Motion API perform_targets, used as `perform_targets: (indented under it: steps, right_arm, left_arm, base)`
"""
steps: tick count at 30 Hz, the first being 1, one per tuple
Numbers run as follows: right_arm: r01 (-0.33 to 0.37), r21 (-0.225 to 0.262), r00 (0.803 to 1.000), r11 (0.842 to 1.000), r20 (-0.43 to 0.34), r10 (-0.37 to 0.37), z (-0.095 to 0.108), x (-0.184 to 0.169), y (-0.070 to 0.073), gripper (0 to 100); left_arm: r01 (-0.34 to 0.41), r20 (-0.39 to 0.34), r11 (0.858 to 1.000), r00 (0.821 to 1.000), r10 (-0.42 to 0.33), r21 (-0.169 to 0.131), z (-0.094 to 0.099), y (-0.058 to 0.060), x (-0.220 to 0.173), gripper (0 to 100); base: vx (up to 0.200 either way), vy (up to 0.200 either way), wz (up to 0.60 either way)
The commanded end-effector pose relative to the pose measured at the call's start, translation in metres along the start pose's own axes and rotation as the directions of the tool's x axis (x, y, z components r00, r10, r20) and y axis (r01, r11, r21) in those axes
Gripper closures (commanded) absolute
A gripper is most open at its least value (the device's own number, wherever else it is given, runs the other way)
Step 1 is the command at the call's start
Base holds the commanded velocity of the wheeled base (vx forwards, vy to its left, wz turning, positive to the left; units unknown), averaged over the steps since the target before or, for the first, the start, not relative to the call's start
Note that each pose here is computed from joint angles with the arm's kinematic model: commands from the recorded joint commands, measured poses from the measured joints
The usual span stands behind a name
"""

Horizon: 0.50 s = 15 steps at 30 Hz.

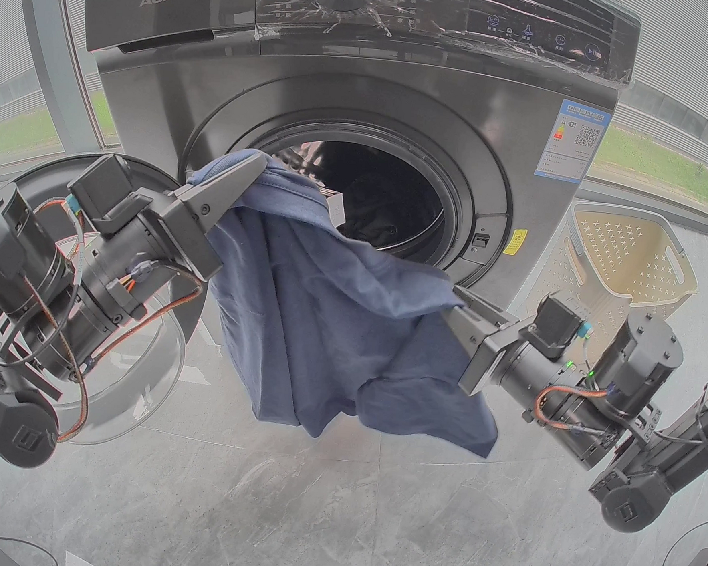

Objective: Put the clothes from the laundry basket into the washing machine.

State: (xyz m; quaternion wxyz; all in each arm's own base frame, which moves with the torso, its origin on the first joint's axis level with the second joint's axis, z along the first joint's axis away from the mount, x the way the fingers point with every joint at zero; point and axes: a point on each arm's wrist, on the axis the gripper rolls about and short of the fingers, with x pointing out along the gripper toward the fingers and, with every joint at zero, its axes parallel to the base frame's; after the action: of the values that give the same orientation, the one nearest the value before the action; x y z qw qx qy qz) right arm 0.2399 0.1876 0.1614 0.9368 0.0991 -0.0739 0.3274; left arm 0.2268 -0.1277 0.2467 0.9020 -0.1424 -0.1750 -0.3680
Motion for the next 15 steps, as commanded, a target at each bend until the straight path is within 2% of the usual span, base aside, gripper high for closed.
perform_targets:
  steps: [1,2,6,12,15]
  right_arm:
    - [-0.030,0.007,0.985,1.000,-0.168,0.030,-0.047,-0.001,0.008,0]
    - [-0.043,0.005,0.974,0.999,-0.224,0.043,-0.062,-0.004,0.010,0]
    - [-0.084,0.010,0.956,0.996,-0.282,0.084,-0.080,-0.005,0.020,0]
    - [-0.132,0.021,0.947,0.991,-0.293,0.132,-0.094,0.005,0.036,0]
    - [-0.139,0.022,0.954,0.990,-0.264,0.140,-0.097,0.019,0.038,0]
  left_arm:
    - [0.013,0.009,1.000,1.000,-0.013,-0.006,-0.002,-0.001,0.009,100]
    - [0.013,0.015,1.000,1.000,-0.013,-0.004,0.000,-0.001,0.009,100]
    - [0.014,0.028,1.000,1.000,-0.014,0.001,0.004,-0.001,0.008,100]
    - [0.020,0.036,1.000,0.999,-0.020,0.001,0.008,-0.004,0.007,100]
    - [0.022,0.036,1.000,0.999,-0.022,0.000,0.008,-0.004,0.007,100]
  base:
    - [0.000,0.000,0.00]
    - [0.000,0.000,0.00]
    - [0.000,0.000,0.00]
    - [0.000,0.000,0.00]
    - [0.000,0.000,0.00]
